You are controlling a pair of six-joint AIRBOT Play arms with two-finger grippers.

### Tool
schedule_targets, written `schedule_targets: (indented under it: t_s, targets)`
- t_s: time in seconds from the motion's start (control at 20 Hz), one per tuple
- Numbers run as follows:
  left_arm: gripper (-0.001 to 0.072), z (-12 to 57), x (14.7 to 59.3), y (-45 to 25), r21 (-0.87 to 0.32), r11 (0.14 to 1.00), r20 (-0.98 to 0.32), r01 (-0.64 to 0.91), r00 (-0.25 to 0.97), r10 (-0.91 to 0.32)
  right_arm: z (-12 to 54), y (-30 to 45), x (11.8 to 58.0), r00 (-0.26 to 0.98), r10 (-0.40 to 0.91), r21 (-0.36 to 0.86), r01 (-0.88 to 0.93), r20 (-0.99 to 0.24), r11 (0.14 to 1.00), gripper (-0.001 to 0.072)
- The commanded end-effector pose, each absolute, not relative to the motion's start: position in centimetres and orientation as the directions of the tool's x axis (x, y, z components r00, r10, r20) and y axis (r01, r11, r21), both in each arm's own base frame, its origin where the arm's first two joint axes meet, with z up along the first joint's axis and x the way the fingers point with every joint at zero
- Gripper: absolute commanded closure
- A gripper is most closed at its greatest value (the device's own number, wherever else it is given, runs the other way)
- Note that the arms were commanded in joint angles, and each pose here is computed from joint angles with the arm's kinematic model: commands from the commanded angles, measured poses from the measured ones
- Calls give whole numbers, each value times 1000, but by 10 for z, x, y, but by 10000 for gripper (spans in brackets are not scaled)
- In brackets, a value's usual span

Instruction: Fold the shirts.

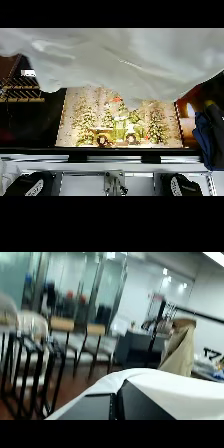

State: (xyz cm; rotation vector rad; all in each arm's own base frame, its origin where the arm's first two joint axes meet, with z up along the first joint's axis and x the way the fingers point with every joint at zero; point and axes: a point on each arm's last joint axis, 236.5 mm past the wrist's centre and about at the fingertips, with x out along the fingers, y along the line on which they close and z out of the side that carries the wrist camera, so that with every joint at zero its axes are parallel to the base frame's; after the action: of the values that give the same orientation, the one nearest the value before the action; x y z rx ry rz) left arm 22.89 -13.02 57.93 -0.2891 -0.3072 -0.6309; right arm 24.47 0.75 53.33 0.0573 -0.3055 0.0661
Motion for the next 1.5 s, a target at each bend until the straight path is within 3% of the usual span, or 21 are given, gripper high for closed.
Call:
schedule_targets:
  t_s: [0.0, 0.2, 0.4, 0.55, 0.7, 0.85, 1.1, 1.3, 1.45]
  targets:
    - [683, 575, 178, -111, -97, 847, 297, 523, 827, -477, 609, 22, 152, 837, 37, -9, -39, 546, 999, 661]
    - [682, 511, 208, -91, -128, 912, 25, 389, 921, -389, 571, 20, 175, 922, 33, -42, -18, 386, 999, 661]
    - [682, 425, 249, -97, -169, 918, -276, 359, 877, -394, 531, 3, 236, 978, 18, -31, -12, 208, 999, 661]
    - [682, 360, 288, -93, -195, 933, -424, 303, 831, -359, 497, -16, 302, 997, 13, 8, -14, 82, 1000, 661]
    - [681, 283, 332, -85, -199, 953, -568, 229, 766, -302, 423, -31, 383, 989, 53, 86, -41, -140, 995, 661]
    - [680, 219, 385, -86, -247, 956, -616, 156, 736, -279, 333, -38, 472, 940, 149, 254, -70, -307, 965, 662]
    - [681, 117, 476, -87, -308, 951, -678, 38, 692, -247, 195, -22, 586, 876, 305, 625, -5, -374, 781, 661]
    - [680, 32, 493, -99, -363, 931, -770, -33, 573, -280, 87, 34, 607, 748, 422, 674, 46, -513, 737, 661]
    - [679, 0, 490, -113, -427, 901, -799, -80, 500, -335, 51, 67, 602, 674, 475, 673, 45, -566, 739, 661]
